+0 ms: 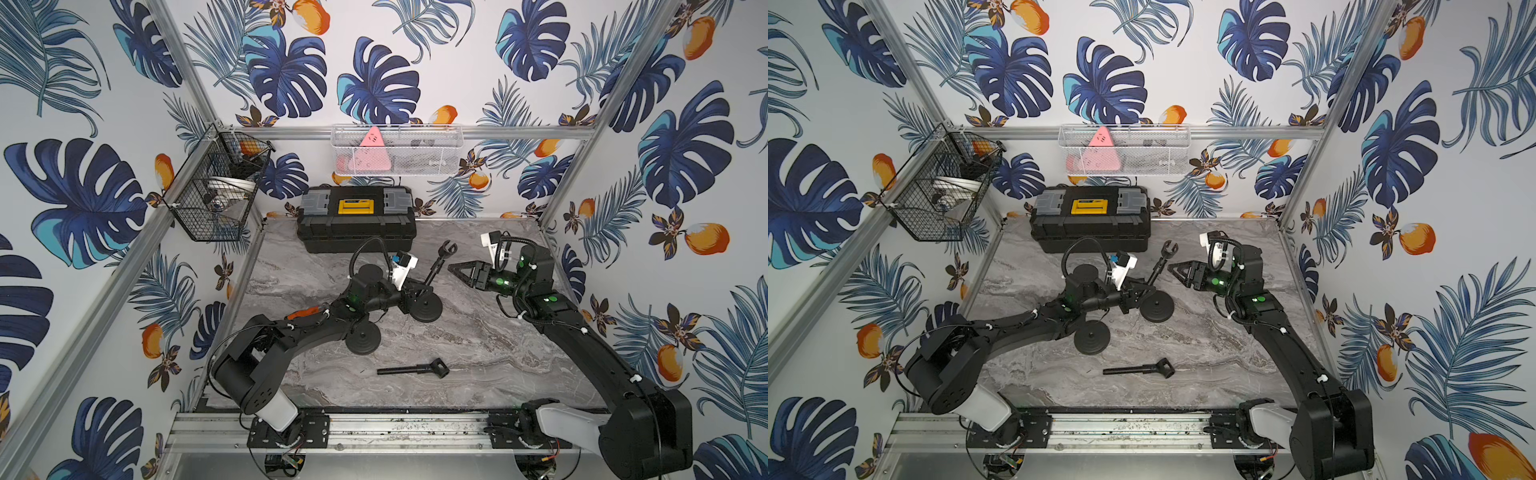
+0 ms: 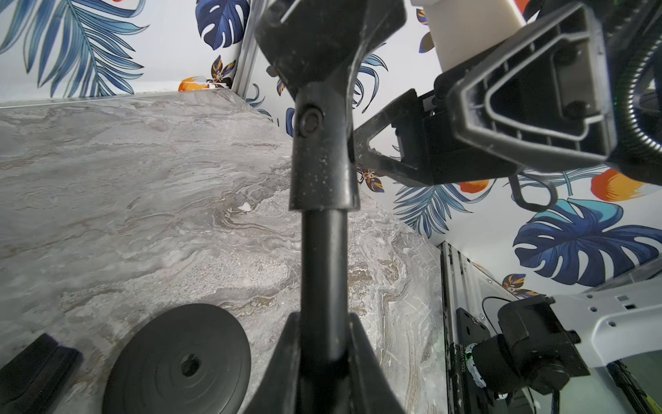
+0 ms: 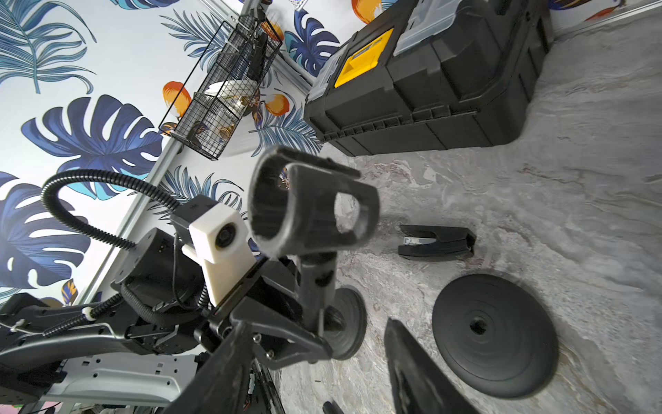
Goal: Assemble a microphone stand
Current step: Adjust the microphone stand pole.
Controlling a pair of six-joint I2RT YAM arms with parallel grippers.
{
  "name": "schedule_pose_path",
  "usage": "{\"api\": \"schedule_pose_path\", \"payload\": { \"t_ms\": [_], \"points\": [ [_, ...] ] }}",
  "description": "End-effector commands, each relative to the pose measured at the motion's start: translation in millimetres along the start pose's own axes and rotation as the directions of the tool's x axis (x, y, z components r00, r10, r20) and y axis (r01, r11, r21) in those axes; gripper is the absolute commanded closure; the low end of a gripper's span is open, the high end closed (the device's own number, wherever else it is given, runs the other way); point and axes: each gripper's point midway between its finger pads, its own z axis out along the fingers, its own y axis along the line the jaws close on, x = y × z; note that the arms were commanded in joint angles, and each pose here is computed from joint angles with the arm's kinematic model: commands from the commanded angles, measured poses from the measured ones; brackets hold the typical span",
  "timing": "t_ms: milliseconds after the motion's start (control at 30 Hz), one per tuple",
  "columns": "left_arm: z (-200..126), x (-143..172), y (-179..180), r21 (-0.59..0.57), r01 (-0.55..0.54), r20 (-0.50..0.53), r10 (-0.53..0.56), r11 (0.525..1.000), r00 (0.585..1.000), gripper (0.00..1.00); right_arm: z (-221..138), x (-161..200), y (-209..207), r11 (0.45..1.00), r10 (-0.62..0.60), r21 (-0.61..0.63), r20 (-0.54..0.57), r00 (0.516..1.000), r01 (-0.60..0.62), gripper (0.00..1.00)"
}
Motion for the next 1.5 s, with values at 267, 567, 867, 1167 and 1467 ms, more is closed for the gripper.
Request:
{"api": "schedule_pose_path", "payload": {
  "t_ms": [267, 567, 867, 1167, 1467],
  "points": [
    [9.6, -18.2, -19.7, 0.082, 0.020, 0.103, -0.028, 0.996, 0.994, 1.00, 11.8, -17.7, -4.4, 0.999, 0.038, 0.003, 0.081, 0.996, -0.038, 0.55],
    [16.2, -8.5, -24.8, 0.081, 0.012, 0.067, -0.017, 0.997, 0.998, 1.00, 13.9, -21.9, 1.8, 1.000, 0.021, -0.012, 0.109, 0.994, -0.020, 0.61],
    [18.8, -11.6, -26.6, 0.069, 0.024, 0.047, -0.027, 0.997, 0.998, 0.97, 14.2, -14.7, 3.3, 0.998, -0.065, 0.030, 0.098, 0.993, 0.062, 0.83],
    [6.1, -7.3, -18.2, -0.004, 0.045, 0.045, -0.045, 0.999, 0.998, 0.42, 9.5, -10.3, -7.3, 0.981, -0.175, 0.098, 0.101, 0.979, 0.165, 0.90],
    [-16.4, 17.0, 18.4, -0.198, 0.028, -0.063, -0.041, 0.980, 0.997, 0.17, -9.5, -1.7, -7.6, 0.899, -0.428, 0.170, 0.140, 0.893, 0.405, 0.94]
  ]
}}
